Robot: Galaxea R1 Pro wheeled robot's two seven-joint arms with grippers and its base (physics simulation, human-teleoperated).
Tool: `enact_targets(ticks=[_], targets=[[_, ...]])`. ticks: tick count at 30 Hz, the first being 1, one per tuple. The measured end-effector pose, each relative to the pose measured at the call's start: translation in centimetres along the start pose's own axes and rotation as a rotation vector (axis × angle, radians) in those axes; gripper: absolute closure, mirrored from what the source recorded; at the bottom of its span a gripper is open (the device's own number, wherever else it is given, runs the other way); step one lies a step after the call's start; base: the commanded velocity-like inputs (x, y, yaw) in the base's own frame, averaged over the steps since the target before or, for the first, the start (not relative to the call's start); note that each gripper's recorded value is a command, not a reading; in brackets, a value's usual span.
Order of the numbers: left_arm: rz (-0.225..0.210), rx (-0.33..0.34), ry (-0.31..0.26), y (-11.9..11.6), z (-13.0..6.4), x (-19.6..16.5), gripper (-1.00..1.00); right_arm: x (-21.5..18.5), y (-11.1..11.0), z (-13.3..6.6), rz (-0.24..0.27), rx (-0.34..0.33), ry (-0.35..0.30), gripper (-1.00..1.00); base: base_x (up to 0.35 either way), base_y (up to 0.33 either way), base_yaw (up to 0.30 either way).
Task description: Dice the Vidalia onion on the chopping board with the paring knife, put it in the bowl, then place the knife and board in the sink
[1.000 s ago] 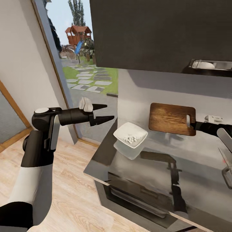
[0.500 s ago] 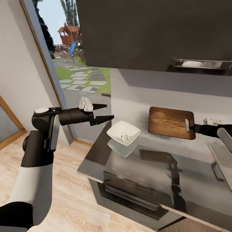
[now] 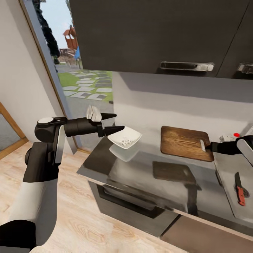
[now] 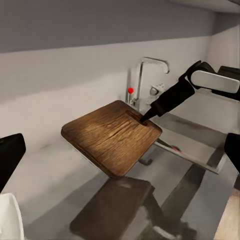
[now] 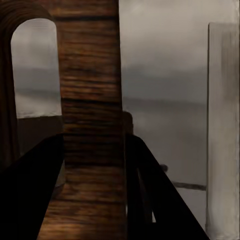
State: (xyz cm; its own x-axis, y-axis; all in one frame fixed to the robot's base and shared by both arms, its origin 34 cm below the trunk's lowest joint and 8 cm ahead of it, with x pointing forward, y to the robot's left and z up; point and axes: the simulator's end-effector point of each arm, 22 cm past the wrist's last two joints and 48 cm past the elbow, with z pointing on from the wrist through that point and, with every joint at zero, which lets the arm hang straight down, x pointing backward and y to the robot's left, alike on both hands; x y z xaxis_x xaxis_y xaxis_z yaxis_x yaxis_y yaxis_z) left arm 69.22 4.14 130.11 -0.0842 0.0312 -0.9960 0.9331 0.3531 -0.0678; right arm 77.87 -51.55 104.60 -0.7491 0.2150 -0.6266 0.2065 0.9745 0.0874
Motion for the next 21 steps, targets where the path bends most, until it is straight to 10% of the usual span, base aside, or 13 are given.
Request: enact_targets(ticks=[21], targets=[[0.007,-0.001,-0.004,-0.3,-0.1,-0.5,-1.0,-2.2,-0.2,-1.6,0.048,-0.022,-0.056,1.0,-0.22,-0.195,0.0]])
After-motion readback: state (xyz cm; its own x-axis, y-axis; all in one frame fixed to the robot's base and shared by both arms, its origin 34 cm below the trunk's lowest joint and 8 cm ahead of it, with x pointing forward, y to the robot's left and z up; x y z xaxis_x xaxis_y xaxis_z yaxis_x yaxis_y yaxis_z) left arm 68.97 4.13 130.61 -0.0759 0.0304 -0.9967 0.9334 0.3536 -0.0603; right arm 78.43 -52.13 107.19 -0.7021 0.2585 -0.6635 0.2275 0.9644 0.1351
